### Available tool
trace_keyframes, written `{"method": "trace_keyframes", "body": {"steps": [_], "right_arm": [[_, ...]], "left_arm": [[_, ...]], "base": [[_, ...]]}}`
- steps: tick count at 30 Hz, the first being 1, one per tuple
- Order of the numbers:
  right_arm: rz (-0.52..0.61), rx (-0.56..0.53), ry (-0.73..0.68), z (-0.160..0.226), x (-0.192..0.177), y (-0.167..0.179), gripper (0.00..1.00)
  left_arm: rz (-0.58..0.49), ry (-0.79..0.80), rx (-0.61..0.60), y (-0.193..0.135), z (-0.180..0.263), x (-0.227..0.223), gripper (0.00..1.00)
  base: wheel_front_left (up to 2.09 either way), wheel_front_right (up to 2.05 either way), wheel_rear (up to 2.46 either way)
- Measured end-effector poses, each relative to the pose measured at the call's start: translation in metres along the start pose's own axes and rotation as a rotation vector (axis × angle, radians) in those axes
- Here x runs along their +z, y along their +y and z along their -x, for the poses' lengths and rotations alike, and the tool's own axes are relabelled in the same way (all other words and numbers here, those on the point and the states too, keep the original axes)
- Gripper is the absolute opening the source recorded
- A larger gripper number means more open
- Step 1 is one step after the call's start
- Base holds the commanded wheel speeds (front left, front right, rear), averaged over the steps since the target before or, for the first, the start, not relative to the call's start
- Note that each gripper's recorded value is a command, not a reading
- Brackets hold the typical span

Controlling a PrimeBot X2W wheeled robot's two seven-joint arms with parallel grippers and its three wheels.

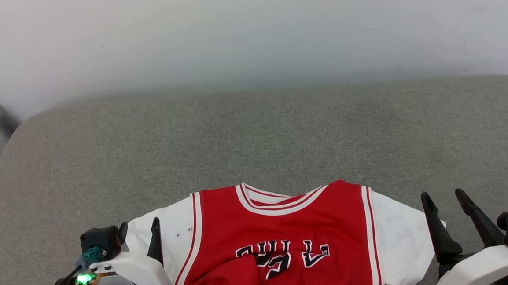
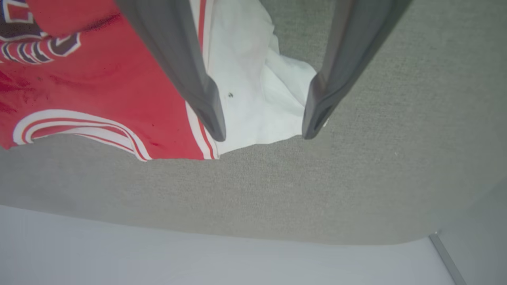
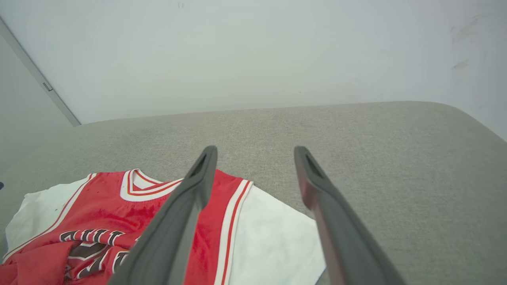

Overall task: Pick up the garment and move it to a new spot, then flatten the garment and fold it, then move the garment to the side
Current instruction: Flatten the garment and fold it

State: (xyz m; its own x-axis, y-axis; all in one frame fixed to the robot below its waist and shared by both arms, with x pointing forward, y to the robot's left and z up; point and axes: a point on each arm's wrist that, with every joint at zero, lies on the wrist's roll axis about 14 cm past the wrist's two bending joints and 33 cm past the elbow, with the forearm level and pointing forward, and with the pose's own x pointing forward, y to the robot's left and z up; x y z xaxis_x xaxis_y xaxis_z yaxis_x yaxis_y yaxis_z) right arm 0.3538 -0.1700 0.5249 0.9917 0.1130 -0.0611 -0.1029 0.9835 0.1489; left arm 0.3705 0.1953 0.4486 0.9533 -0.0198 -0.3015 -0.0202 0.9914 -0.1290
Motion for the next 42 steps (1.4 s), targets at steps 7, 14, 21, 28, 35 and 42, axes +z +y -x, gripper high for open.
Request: {"method": "trace_keyframes", "body": {"steps": [7,14,21,28,35,42], "right_arm": [[0.02,-0.033,-0.031,0.013,0.013,-0.009,1.0],[0.024,-0.083,-0.007,0.02,0.015,-0.026,1.0],[-0.05,-0.191,0.333,0.035,-0.042,-0.073,1.0],[-0.139,-0.196,0.693,0.038,-0.091,-0.086,1.0],[-0.145,-0.123,0.831,-0.001,-0.108,-0.07,1.0],[-0.14,-0.075,0.93,-0.036,-0.135,-0.057,1.0]], "left_arm": [[-0.057,-0.297,-0.079,-0.029,0.008,0.068,1.0],[-0.066,-0.403,-0.104,-0.041,0.024,0.089,1.0],[-0.029,-0.428,-0.083,-0.038,0.036,0.091,1.0],[-0.011,-0.421,-0.06,-0.034,0.038,0.087,1.0],[-0.002,-0.404,-0.039,-0.028,0.024,0.084,1.0],[-0.002,-0.353,-0.016,-0.019,0.003,0.07,1.0]], "base": [[0.0,0.0,0.0],[0.0,0.0,0.0],[0.0,0.0,0.0],[0.0,0.0,0.0],[0.0,0.0,0.0],[0.0,0.0,0.0]]}}
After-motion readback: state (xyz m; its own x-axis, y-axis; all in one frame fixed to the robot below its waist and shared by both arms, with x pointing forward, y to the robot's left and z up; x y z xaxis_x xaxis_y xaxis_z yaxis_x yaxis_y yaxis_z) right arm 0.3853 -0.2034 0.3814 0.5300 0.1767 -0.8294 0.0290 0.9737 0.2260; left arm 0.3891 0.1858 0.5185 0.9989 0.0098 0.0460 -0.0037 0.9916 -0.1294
